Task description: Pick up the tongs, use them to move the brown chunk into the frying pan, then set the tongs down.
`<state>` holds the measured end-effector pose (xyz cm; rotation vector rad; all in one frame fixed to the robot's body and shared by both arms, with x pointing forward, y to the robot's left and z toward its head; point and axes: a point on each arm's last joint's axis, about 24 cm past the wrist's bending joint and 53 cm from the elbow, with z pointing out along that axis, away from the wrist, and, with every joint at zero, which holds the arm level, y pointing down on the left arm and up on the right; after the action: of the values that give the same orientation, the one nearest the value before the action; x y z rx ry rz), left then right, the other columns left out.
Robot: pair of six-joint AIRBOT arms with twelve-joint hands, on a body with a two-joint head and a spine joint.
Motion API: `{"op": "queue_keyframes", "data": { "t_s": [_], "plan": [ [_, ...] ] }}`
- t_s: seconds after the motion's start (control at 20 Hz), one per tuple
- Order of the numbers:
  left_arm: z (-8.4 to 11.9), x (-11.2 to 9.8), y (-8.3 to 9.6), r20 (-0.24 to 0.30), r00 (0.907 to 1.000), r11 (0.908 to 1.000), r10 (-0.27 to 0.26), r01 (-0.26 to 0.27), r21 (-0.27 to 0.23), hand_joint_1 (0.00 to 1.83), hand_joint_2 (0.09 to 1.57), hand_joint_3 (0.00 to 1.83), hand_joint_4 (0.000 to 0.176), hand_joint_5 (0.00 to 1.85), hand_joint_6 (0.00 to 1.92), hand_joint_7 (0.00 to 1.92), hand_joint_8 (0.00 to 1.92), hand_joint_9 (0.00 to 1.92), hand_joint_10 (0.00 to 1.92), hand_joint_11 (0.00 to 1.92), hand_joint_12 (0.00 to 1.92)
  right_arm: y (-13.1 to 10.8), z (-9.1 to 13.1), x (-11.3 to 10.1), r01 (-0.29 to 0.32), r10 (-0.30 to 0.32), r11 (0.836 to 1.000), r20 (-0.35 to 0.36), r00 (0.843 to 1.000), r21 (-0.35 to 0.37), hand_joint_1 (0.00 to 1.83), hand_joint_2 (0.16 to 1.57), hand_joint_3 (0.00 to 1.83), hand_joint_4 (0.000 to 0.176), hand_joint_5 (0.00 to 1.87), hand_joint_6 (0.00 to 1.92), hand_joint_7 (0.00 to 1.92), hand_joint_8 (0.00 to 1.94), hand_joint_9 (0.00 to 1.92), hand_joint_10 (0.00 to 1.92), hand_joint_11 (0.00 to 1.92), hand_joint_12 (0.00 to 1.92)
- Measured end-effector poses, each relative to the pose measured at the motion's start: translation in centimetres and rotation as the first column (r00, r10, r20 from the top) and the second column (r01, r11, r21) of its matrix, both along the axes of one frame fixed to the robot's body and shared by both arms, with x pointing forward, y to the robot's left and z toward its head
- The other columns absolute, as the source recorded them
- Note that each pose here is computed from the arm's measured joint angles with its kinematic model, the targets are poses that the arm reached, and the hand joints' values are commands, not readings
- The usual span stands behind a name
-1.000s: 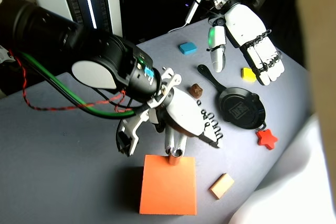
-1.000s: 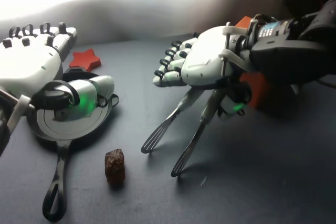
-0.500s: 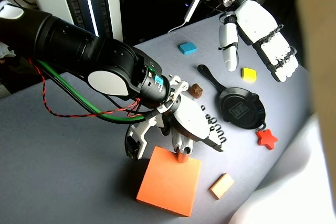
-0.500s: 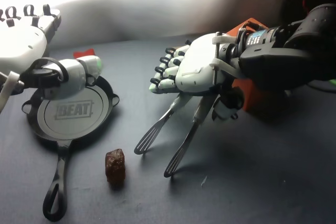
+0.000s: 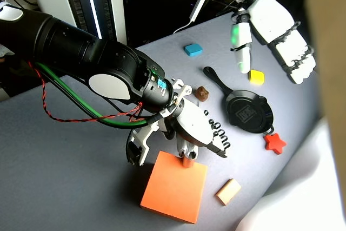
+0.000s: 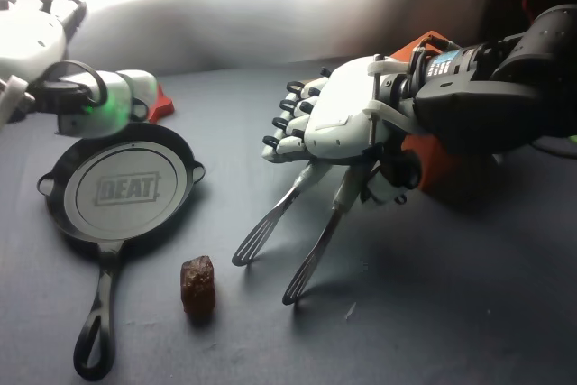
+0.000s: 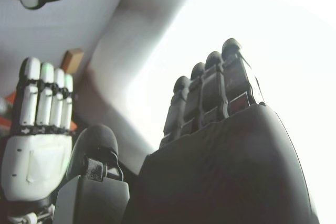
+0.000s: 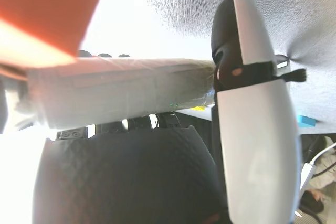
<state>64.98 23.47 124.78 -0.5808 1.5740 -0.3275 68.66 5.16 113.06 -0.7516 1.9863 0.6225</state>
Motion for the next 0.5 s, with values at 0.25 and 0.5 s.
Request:
{"op": "queue_keyframes", "data": {
  "t_s": [0.25,0.5],
  "plan": [
    [-0.3,-1.2,-1.2,-0.019,0.9998,0.9998,-0.011,0.010,-0.017,0.02,1.30,0.00,0.022,0.00,0.00,0.00,0.00,0.00,0.00,0.01,0.01,-0.1,0.1,-0.4,-0.006,0.006,1.000,0.000,1.000,0.000,1.11,1.19,0.02,0.000,0.63,0.14,0.67,0.07,0.58,0.16,0.00,1.43],
    [-1.1,-1.5,-0.6,-0.048,0.9987,0.9994,0.018,-0.019,-0.029,0.02,1.30,0.00,0.022,0.00,0.00,0.00,0.00,0.00,0.00,0.00,0.00,-0.9,1.0,-0.7,-0.002,0.002,1.000,0.005,1.000,0.006,1.20,1.16,0.00,0.009,0.86,1.23,0.94,1.02,1.02,0.38,0.57,1.35]
  ]
}}
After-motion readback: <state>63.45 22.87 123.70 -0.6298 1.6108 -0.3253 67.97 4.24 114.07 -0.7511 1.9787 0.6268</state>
